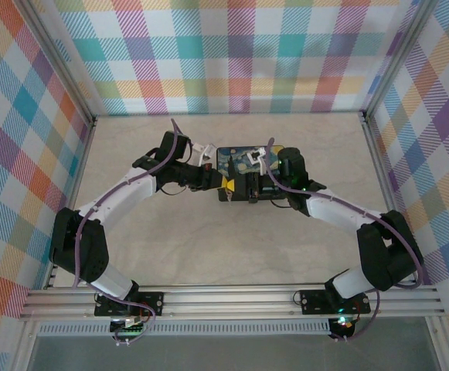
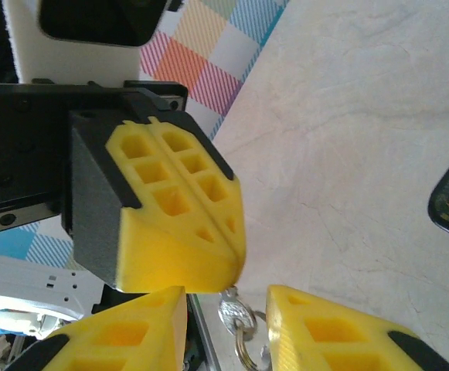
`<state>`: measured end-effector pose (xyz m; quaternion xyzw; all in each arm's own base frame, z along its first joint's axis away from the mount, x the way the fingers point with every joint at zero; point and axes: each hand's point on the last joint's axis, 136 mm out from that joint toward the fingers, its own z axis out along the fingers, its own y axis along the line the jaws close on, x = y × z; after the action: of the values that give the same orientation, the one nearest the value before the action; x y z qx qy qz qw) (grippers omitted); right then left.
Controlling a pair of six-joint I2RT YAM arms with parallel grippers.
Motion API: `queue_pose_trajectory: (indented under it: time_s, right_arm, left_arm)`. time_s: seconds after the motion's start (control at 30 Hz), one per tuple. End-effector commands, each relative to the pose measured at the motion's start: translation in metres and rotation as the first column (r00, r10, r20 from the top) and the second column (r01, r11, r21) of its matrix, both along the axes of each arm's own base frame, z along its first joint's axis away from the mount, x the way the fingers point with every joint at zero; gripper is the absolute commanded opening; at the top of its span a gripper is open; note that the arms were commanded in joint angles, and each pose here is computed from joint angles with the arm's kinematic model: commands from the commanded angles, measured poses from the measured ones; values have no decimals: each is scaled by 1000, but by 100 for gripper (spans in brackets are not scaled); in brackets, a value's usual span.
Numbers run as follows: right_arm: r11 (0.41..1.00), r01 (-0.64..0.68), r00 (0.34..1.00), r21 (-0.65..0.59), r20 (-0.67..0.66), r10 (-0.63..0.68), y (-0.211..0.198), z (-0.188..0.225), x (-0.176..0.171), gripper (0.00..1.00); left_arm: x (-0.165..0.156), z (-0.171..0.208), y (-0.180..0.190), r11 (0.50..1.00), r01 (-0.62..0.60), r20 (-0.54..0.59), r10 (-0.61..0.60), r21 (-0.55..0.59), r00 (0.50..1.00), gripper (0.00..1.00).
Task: Unlock a padlock with a key
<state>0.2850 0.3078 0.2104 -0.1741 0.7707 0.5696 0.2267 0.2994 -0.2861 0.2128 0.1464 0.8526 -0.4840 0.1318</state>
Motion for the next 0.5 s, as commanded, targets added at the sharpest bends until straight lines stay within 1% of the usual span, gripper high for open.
queue_pose_trajectory:
  time_s: [0.0, 0.17, 0.47]
  right_arm:
    - [1000, 17, 1000, 1, -3, -17, 0, -7, 3, 34]
    - [1000, 29, 1000, -1, -4, -29, -2, -8, 4, 35]
    - [996, -22, 999, 84, -25, 25, 7, 4, 0, 29]
  left_arm:
    - [3, 10, -4, 1000, 6, 27, -6, -18, 1000, 0]
    - [5, 11, -3, 1000, -1, 29, 1, -17, 1000, 0]
    - [8, 15, -2, 999, -16, 34, 17, -39, 999, 0]
